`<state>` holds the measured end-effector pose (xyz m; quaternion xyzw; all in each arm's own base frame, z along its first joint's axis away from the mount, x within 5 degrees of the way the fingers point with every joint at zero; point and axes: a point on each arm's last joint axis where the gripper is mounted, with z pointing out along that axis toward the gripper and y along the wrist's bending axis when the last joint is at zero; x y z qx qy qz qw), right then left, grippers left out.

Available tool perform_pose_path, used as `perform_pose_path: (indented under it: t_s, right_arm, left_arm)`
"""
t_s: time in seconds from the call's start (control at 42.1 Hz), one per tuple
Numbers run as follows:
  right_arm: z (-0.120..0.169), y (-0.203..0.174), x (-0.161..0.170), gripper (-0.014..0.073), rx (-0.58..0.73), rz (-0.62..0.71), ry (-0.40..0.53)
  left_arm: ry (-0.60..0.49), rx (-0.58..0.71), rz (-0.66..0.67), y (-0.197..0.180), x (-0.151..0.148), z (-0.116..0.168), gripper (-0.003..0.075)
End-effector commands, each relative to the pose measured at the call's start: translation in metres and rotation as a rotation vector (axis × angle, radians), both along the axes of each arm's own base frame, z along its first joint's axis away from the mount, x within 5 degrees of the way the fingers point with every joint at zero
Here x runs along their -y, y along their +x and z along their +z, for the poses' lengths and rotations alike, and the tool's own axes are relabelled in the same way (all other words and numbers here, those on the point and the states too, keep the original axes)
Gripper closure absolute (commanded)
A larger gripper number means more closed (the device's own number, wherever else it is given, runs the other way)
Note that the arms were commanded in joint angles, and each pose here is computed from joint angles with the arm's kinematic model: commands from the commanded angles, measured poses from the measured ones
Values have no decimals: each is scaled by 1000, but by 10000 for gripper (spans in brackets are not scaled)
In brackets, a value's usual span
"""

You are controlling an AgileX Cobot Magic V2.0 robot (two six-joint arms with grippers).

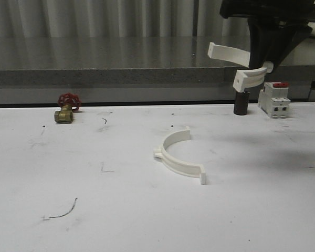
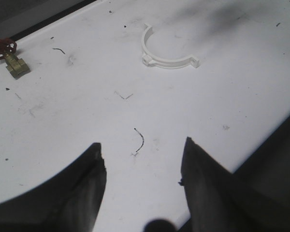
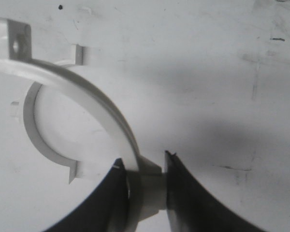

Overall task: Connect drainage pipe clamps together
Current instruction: 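Carry the clamp half to the placed half and lower it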

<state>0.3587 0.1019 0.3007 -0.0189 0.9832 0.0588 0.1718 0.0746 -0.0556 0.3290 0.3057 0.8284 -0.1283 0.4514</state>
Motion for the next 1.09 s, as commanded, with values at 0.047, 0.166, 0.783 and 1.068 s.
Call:
perform_pose_path:
  t_s: [0.047, 0.166, 0.783, 1.068]
  right_arm:
    - [9, 6, -3, 421, 66, -30, 22]
    - [-5, 13, -6, 421, 42, -47, 25]
    - [-65, 35, -30, 421, -13, -19, 8]
    - [-85, 34, -29, 421, -42, -20, -3]
  left_arm:
    - [-56, 64, -5, 2, 2, 13, 365]
    - [-56, 64, -5, 2, 2, 13, 365]
    - [-56, 64, -5, 2, 2, 13, 365]
    - [-56, 64, -5, 2, 2, 13, 365]
